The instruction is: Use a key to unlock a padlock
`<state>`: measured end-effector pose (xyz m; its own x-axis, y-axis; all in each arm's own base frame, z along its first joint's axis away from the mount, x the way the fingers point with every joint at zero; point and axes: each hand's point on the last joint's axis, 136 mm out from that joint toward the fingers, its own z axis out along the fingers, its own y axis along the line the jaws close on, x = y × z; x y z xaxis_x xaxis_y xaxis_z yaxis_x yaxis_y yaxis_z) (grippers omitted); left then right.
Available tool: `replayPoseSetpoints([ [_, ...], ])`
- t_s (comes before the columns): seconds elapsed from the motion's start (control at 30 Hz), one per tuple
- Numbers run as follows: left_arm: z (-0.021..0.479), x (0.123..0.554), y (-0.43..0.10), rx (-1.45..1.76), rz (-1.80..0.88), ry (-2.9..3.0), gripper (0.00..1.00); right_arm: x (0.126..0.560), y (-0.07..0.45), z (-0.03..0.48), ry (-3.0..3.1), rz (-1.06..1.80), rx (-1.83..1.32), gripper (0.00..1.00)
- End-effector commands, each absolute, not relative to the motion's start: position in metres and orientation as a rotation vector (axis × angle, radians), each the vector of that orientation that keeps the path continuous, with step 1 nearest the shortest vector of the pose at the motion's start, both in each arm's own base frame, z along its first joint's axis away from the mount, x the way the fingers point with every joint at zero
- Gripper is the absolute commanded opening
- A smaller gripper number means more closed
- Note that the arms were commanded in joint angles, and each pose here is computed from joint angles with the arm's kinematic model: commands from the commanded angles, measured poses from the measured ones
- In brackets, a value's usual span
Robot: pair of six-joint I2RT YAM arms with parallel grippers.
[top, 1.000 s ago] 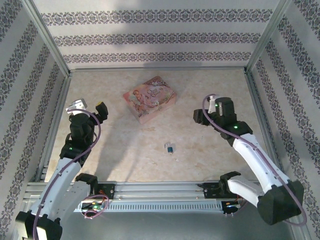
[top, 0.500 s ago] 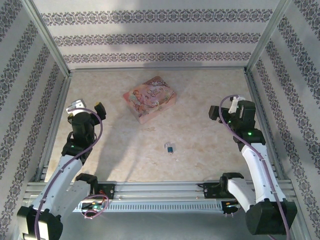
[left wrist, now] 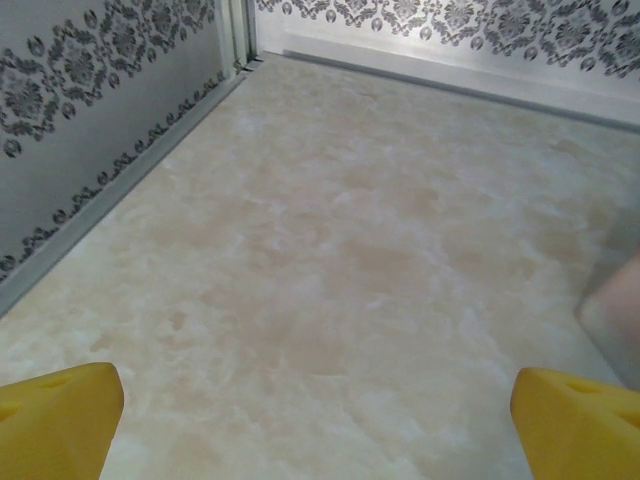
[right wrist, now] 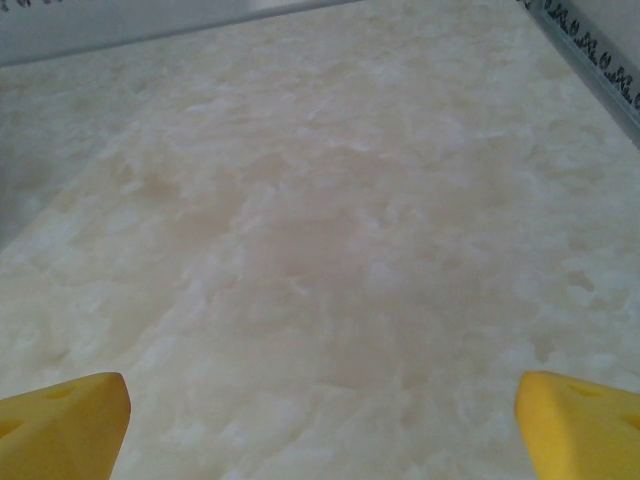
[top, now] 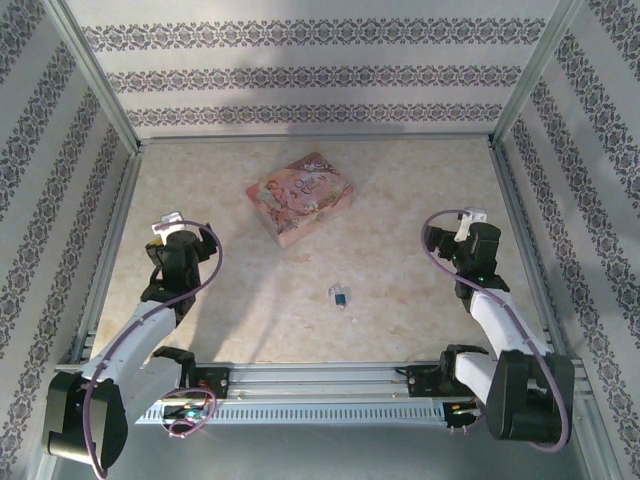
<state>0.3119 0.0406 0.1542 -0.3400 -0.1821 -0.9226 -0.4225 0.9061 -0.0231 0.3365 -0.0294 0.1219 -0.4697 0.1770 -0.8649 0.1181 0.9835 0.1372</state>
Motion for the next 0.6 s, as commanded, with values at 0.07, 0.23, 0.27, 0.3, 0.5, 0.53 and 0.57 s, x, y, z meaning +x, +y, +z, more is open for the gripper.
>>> replayPoseSetpoints([
  [0.07, 0.166, 0.303, 0.060, -0.410, 0.413, 1.854, 0.99, 0.359, -0.027, 0.131, 1.880, 0.093, 0.136, 0.98],
  [0.23, 0.163, 0.298, 0.070, -0.378, 0.494, 1.850, 0.99, 0.375, -0.019, 0.130, 1.831, 0.176, 0.104, 0.98],
  [0.27, 0.161, 0.298, 0.071, -0.372, 0.505, 1.856, 0.99, 0.377, -0.015, 0.128, 1.821, 0.198, 0.090, 0.98],
  [0.3, 0.160, 0.298, 0.072, -0.369, 0.512, 1.860, 0.99, 0.379, -0.012, 0.127, 1.798, 0.216, 0.074, 0.98],
  [0.5, 0.144, 0.306, 0.065, -0.300, 0.474, 1.881, 0.99, 0.380, 0.010, 0.112, 1.801, 0.216, -0.048, 0.98],
  [0.53, 0.141, 0.308, 0.063, -0.292, 0.461, 1.888, 0.99, 0.383, 0.012, 0.110, 1.792, 0.219, -0.053, 0.98],
  [0.57, 0.136, 0.311, 0.059, -0.279, 0.442, 1.901, 0.99, 0.386, 0.014, 0.111, 1.780, 0.239, -0.058, 0.98],
])
